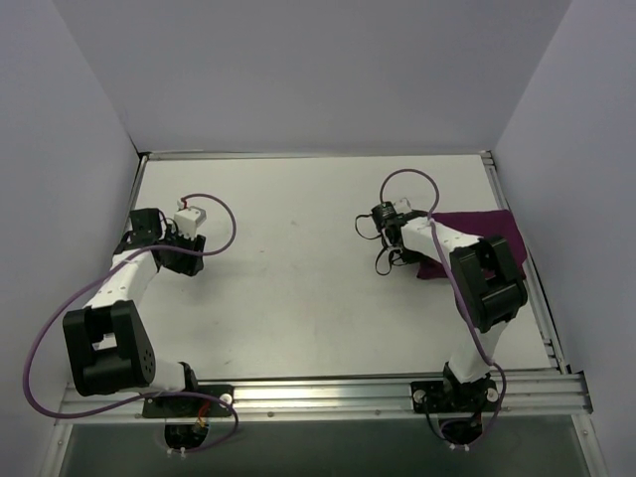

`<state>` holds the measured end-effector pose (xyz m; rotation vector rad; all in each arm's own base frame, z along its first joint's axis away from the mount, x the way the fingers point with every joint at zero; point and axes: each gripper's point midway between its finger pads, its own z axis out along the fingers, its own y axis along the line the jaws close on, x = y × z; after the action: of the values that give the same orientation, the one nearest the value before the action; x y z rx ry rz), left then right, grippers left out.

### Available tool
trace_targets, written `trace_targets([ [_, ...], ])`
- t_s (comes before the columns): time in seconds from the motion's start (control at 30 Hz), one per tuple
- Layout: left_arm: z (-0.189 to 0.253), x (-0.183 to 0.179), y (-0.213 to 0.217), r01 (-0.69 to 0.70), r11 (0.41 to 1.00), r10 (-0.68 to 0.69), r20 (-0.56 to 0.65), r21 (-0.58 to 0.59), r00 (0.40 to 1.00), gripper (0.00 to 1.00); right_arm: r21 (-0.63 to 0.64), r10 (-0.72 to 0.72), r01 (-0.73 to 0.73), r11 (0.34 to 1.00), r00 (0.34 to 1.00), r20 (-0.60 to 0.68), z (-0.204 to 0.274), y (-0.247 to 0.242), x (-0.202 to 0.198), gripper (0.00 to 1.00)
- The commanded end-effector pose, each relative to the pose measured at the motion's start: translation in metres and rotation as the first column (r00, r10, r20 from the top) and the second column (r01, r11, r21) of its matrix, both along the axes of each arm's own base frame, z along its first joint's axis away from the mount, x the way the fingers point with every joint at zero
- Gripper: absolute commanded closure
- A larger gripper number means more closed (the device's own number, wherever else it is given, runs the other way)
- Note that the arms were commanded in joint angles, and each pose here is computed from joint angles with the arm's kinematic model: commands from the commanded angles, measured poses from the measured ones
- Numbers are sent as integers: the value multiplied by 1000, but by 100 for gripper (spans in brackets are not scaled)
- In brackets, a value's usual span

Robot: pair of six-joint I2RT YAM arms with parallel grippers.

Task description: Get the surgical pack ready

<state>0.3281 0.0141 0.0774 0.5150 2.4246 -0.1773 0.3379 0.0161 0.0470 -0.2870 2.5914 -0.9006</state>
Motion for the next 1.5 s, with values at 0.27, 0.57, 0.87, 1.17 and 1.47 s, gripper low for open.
trace_targets([
  [0.27, 18, 6, 2, 15, 1000, -16, 63, 14, 998, 39, 101, 104, -123, 987, 980, 171, 86, 75, 15, 20],
  [0.57, 30, -1, 6, -7, 999, 4, 80, 38, 997, 39, 200, 244, -389, 899, 826, 509, 128, 205, -2, 0],
  [0.87, 38, -18, 15, -70, 995, 66, 54, 77, 996, 39, 378, 182, -599, 706, 669, 721, 82, 274, -38, 0],
  [1.17, 30, -41, 25, -124, 983, 125, 2, 136, 992, 36, 455, 146, -683, 571, 630, 762, 50, 278, -74, 0],
  [1.47, 25, -53, 32, -175, 971, 179, -14, 162, 984, 35, 474, 106, -685, 553, 622, 775, 52, 262, -82, 0],
])
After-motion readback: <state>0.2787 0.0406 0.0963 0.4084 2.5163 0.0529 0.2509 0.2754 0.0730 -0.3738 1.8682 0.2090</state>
